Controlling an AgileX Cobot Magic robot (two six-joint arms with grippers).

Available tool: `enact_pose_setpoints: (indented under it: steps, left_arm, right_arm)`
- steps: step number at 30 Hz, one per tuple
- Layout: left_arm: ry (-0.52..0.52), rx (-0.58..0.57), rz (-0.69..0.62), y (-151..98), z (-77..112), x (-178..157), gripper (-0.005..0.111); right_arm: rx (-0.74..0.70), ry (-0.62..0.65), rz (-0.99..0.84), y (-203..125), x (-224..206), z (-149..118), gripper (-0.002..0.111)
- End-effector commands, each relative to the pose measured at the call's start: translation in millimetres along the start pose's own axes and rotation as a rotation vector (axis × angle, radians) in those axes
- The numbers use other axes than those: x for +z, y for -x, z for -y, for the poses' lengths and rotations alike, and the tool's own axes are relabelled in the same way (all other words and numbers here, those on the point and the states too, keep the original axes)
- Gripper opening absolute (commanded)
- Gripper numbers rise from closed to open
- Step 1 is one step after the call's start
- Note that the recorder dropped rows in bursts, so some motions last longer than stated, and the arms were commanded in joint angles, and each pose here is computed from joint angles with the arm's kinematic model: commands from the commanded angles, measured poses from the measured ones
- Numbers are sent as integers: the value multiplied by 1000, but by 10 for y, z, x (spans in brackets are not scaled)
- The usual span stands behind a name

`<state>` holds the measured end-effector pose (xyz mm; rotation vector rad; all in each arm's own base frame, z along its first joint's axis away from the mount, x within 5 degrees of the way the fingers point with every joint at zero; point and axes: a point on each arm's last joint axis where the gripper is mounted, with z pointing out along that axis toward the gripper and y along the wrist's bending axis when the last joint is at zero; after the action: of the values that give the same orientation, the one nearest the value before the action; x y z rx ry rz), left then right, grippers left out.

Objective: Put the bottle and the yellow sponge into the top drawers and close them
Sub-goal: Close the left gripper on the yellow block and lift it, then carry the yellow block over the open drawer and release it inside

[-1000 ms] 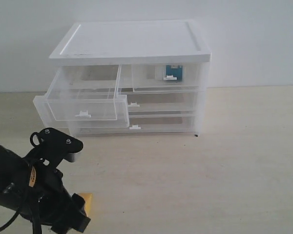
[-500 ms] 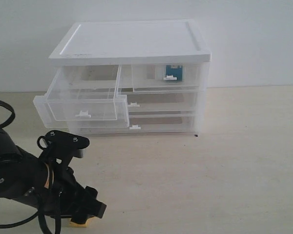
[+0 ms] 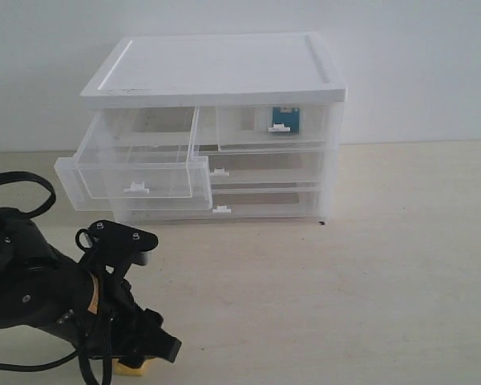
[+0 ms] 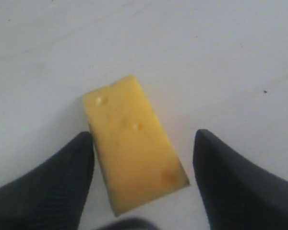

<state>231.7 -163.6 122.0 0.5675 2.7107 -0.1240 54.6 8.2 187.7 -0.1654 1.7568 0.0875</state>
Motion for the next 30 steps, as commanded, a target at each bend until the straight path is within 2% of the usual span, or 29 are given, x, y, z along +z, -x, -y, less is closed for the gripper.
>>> enact_pose_setpoints:
  steps: [1,2,9,14,17,22,30]
  left_arm:
    - [8,29,15,36,-6,-3,19]
    - [9,39,14,35,-7,-3,3]
    - [40,83,-17,12,-41,-84,4]
    - [65,134,-26,-5,-46,-336,4]
    - [45,177,0,-22,33,-560,4]
    - [-49,250,156,-6,201,-961,4]
    - [-128,221,472,110,179,-1498,4]
  right_arm:
    - [-5,-3,7,6,-4,1,0]
    - [-5,-3,7,6,-4,1,0]
    - [-5,-3,7,6,-4,1,0]
    - [-5,-3,7,6,-4,1,0]
    - [-5,-3,7,6,-4,1,0]
    - [-5,-3,7,6,-4,1,0]
    - [-5,-3,7,6,-4,1,0]
